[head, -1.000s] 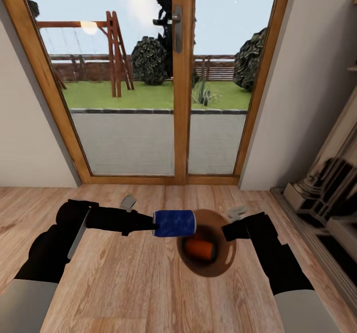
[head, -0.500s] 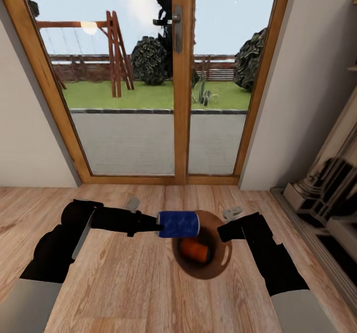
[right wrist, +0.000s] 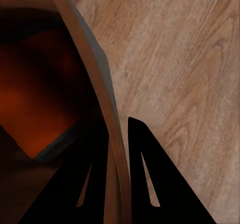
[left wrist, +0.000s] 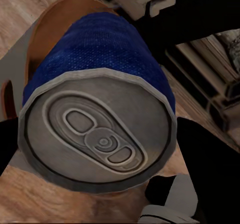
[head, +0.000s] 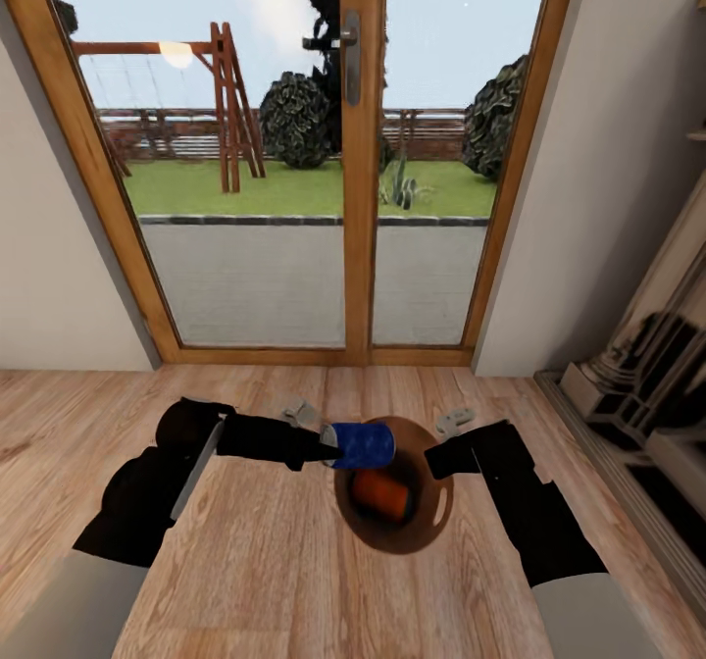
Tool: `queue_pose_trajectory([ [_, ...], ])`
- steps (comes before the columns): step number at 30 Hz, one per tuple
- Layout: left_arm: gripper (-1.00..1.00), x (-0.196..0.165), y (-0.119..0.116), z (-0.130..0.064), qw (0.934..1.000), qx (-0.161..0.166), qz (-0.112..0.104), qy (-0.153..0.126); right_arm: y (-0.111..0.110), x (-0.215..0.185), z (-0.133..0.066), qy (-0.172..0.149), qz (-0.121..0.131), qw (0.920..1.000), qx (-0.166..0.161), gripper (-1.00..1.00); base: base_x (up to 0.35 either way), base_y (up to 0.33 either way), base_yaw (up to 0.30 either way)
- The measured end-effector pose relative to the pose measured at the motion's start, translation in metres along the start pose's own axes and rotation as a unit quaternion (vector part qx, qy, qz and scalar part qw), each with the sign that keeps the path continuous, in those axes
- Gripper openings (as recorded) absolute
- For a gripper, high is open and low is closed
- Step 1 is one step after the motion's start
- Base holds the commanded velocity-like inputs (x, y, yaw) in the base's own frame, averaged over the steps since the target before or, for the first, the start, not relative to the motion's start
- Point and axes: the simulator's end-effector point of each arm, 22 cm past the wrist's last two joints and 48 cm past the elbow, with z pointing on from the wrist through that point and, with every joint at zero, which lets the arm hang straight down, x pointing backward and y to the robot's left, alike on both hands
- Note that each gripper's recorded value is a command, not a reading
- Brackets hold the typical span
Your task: Put the three can of soda from the living room inside the tash can in the kitchen.
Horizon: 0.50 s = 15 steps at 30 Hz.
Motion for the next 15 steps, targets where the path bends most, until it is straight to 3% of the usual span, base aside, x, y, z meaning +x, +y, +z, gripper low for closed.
queue_pose_trajectory([
  [1, -1.0, 0.003, 0.003, 0.006, 0.9999, -0.014, 0.004, 0.008, 0.002, -0.001, 0.0, 0.0, -0.001, 1.0, -0.001, -1.0, 0.0, 0.0, 0.0],
  [15, -1.0, 0.018, -0.004, 0.047, 0.9968, -0.054, 0.033, 0.049, 0.003, -0.005, -0.001, -0.003, -0.004, 1.0, 0.001, -1.0, 0.0, 0.0, 0.0],
])
